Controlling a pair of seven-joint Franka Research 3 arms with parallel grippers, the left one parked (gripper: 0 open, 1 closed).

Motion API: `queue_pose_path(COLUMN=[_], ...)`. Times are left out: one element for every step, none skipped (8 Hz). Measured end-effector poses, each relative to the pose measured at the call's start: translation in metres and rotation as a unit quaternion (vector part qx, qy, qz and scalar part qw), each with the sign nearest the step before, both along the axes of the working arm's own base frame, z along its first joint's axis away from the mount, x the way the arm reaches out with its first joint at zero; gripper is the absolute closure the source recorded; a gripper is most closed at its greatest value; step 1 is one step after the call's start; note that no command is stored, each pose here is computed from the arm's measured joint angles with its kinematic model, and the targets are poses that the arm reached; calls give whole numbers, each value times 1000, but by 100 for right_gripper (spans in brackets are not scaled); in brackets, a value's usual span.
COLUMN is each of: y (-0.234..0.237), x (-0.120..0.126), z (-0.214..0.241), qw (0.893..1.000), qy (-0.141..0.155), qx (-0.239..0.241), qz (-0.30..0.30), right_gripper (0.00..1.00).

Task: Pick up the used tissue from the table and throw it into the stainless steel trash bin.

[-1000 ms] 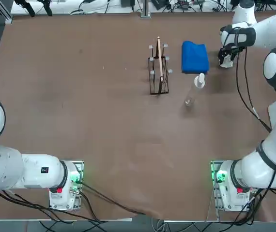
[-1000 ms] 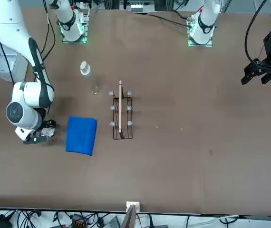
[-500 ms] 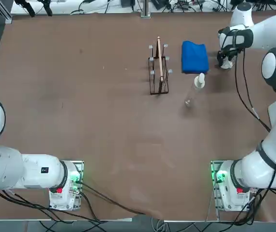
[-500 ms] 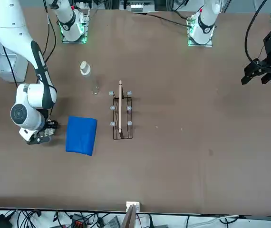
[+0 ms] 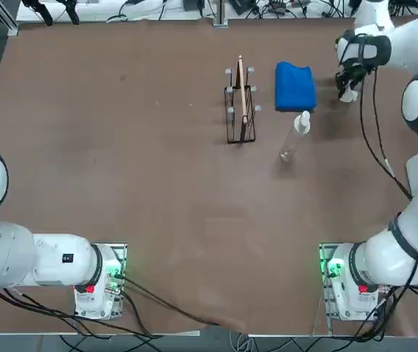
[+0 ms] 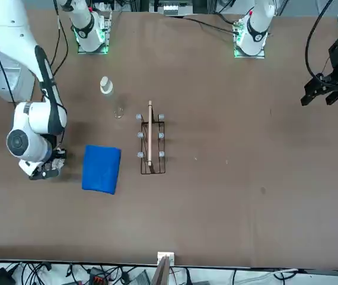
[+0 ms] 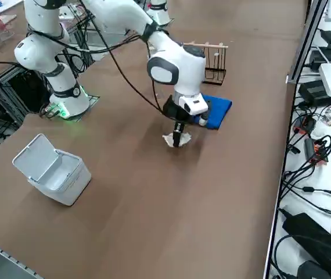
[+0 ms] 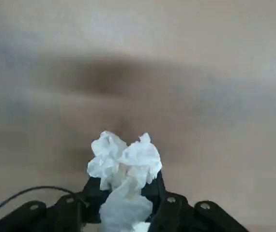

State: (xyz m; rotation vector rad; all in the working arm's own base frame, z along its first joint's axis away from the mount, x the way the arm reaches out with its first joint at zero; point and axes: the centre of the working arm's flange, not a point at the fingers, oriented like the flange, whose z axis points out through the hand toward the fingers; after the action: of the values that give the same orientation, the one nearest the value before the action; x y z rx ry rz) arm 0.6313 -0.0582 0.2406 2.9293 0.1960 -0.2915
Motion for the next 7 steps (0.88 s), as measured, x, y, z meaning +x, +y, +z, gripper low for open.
queue_pose_path(y=[-27, -64, -105, -145, -183, -218, -251], x=[-8, -22, -40, -64, -93, -124, -154], z=[25, 51, 75, 97, 118, 131, 135], qw=[1000, 999, 998, 997, 994, 991, 988], qy=[19, 40, 61, 81, 105, 128, 148], qx=[-10, -11, -5, 7, 25, 42, 46], qz=[-6, -4, 0, 2, -4, -13, -18], right_gripper=[63, 63, 63, 70, 75, 75, 75])
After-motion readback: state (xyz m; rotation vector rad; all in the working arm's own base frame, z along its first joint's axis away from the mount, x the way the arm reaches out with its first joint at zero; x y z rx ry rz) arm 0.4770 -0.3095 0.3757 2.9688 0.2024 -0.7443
